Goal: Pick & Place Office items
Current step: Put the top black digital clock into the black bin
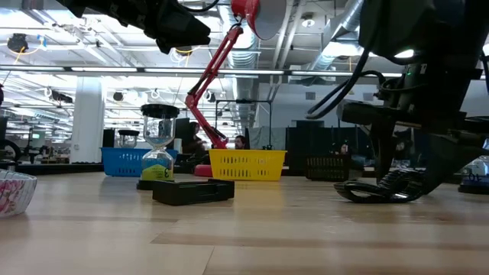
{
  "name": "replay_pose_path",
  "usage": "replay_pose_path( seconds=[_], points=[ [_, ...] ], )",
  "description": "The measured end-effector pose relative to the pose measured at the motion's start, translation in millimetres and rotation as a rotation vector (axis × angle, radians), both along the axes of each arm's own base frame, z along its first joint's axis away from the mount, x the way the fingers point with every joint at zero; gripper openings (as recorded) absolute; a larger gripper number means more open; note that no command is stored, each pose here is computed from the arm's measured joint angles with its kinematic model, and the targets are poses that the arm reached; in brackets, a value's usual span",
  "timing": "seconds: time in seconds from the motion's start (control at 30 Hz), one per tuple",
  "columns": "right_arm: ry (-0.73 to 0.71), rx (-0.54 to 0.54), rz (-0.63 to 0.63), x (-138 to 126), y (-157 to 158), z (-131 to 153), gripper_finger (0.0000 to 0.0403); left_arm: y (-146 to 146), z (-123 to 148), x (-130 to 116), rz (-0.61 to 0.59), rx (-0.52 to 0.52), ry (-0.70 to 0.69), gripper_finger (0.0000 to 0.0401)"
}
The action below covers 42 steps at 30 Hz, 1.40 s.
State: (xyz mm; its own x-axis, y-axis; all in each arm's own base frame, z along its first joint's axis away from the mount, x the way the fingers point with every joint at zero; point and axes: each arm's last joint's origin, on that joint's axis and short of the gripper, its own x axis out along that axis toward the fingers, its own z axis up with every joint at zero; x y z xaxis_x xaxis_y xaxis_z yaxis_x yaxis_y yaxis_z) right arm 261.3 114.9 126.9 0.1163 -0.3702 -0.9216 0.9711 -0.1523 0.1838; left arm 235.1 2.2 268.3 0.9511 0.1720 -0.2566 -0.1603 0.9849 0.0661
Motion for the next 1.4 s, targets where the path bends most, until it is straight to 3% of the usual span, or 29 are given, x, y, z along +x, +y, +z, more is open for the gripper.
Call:
replay_pose_path(
  seconds=[0.2, 0.5, 0.73, 0.97, 1.4],
  points=[
    [0.014, -0.006, -0.002, -0.8, -1.6, 0.0, 0.0217, 0.0, 0.0, 0.0, 0.000, 0.000, 0.000, 0.0143],
    [0.051, -0.028, 0.048, -2.6, -2.9, -0.2, 0.0155, 0.0, -0.1, 0.0, 0.000, 0.000, 0.001, 0.0143],
    [0.087, -0.030, 0.119, -2.7, -3.1, -1.2, 0.0196, 0.0, -0.1, 0.0, -0.001, 0.000, 0.002, 0.0143],
    [0.091, -0.028, 0.106, -1.3, -6.9, -1.0, 0.0231, -0.6, -0.4, -0.1, 0.002, -0.019, 0.001, 0.0143],
    [0.153, -0.051, 0.077, 2.9, -17.3, -11.3, 0.0226, -0.7, -0.6, -0.1, 0.002, -0.023, 0.001, 0.0143]
  ],
)
